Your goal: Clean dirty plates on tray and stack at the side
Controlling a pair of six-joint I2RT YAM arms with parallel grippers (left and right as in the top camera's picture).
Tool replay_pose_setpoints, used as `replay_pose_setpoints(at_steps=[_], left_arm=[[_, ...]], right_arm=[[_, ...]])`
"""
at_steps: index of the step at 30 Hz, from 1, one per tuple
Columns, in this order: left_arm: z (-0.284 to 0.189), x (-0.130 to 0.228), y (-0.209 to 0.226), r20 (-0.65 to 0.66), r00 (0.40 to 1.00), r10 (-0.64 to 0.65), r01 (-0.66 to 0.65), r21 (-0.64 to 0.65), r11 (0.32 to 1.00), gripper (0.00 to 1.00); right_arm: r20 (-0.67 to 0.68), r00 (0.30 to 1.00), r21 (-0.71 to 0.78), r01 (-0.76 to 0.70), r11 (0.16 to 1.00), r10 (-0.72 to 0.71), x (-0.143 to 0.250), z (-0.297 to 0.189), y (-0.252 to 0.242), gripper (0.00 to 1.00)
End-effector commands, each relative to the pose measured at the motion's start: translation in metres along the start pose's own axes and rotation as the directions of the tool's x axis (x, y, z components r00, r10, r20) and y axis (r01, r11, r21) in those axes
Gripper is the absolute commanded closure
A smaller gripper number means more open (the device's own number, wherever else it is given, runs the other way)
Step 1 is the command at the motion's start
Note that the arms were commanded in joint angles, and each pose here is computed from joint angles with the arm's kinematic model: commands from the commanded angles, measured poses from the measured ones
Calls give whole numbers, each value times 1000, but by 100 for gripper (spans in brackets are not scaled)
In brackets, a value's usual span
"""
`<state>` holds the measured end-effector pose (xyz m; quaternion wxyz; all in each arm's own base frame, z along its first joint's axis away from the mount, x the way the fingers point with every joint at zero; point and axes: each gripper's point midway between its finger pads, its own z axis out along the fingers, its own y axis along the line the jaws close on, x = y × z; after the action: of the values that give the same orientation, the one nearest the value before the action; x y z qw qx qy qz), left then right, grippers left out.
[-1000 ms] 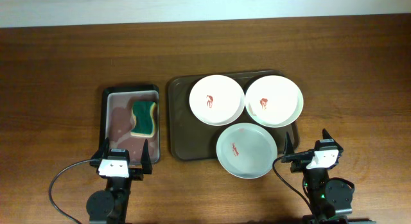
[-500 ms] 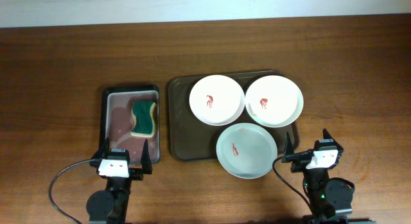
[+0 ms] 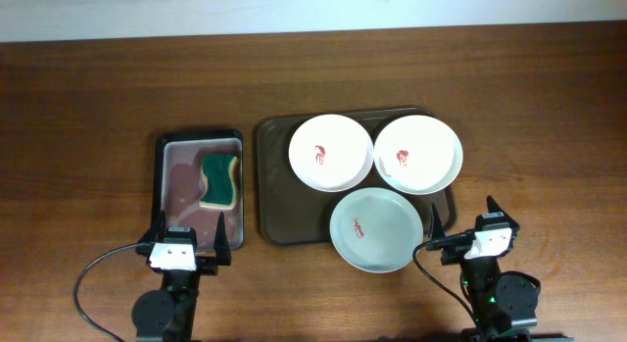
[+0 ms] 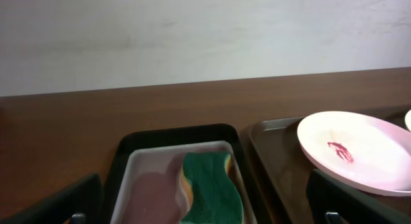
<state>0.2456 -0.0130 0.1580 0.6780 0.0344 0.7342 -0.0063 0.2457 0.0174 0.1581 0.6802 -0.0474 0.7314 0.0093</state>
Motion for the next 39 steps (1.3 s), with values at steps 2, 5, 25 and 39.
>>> replay_pose_setpoints(at_steps=[2, 5, 25, 39], left_arm=[[2, 7, -9, -23, 1000, 14, -13, 54, 998, 0], [1, -15, -12, 62, 998, 15, -20, 73, 997, 1], [44, -77, -50, -677, 736, -6, 236, 248, 940, 1], [76, 0, -59, -874, 486, 11, 335, 198, 921, 1]], right_arm=[[1, 1000, -27, -8, 1000, 8, 1, 0, 4, 1], [119, 993, -120, 10, 993, 5, -33, -5, 20, 1], [-734, 679, -427, -484, 764, 21, -106, 22, 97, 1], [-840, 528, -348, -349, 870, -124, -54, 40, 123, 19]])
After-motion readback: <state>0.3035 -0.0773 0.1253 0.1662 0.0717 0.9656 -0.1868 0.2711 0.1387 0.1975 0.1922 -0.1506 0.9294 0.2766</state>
